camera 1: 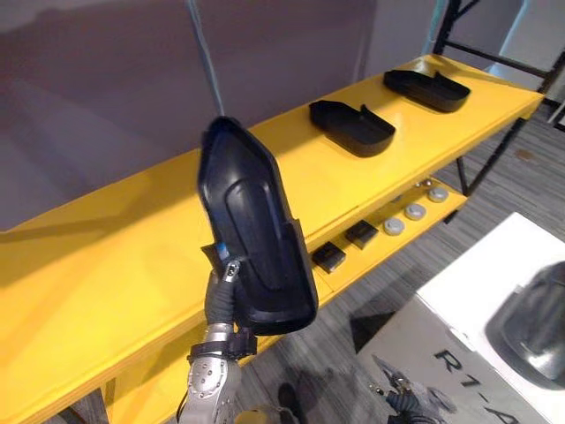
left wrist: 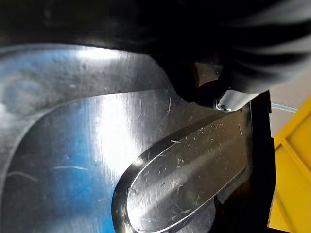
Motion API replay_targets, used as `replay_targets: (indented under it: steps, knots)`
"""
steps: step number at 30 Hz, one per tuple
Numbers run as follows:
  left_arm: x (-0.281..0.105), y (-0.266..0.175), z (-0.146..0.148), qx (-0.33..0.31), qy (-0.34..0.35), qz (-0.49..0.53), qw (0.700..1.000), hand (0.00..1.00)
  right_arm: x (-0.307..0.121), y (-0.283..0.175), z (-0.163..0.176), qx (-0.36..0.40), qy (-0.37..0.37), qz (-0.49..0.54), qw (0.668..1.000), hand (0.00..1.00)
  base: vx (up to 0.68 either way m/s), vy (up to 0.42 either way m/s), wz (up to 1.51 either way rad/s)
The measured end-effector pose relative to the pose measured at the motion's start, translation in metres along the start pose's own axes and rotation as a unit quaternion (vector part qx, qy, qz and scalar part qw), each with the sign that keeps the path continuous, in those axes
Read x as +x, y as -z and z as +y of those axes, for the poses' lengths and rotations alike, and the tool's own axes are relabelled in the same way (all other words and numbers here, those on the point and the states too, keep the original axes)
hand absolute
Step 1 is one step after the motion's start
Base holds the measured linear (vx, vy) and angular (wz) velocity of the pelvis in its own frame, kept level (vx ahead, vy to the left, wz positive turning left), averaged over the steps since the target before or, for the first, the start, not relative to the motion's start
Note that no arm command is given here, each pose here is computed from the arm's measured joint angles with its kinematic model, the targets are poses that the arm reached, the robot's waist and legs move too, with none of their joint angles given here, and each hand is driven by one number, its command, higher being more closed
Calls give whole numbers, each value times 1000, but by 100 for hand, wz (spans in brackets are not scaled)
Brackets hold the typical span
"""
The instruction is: Walk over and take plastic housings, then place them on the shelf
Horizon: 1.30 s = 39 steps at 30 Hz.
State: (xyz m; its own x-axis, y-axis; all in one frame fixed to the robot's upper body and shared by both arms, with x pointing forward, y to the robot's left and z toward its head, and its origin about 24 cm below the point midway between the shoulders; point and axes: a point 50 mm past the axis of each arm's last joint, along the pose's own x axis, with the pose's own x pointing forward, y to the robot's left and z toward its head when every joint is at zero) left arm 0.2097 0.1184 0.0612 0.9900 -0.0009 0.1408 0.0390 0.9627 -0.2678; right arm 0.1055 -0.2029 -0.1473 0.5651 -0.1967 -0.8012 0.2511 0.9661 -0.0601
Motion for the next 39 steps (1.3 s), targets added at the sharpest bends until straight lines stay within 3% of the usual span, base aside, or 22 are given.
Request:
replay_targets:
  steps: [9,26,39]
  knots:
    - [23,-12,-15,25,40,-42,998,100,-9,3,12,20,-9,-16,1000,0,154,16,73]
    - [38,-6,-28,53,27,-38,998,100,-14,11,14,30,-10,-7,999,0,151,-81,0]
    - [64,45,24,126,-100,101,982,100,-8,17,14,21,-10,23,999,0,-99,-66,6]
